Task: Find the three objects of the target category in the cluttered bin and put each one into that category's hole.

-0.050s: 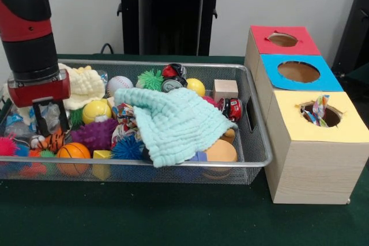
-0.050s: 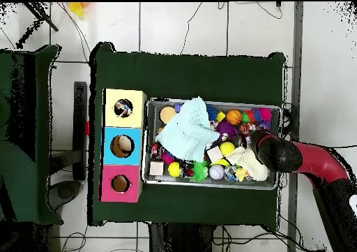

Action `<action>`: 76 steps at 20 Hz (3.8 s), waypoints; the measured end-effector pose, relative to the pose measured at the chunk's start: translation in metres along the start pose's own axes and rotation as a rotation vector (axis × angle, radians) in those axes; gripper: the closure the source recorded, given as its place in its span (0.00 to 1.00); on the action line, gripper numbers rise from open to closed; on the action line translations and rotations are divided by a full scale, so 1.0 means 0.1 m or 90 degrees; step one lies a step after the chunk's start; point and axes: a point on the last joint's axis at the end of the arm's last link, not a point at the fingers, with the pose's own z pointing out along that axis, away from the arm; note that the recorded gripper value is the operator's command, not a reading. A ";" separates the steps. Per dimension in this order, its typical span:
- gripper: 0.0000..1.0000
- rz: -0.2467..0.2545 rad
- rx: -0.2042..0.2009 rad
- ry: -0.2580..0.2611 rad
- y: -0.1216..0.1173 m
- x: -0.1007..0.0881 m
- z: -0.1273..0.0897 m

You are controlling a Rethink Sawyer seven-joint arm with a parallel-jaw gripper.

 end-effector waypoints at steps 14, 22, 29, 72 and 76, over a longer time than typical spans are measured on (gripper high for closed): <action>1.00 -0.044 0.013 0.009 0.22 -0.24 -0.04; 1.00 -0.084 -0.004 0.020 0.69 -0.51 0.04; 1.00 -0.094 0.003 0.038 0.86 -0.48 -0.13; 1.00 0.297 0.033 0.153 2.59 -0.55 -1.03; 1.00 0.310 0.042 0.152 2.57 -0.61 -1.18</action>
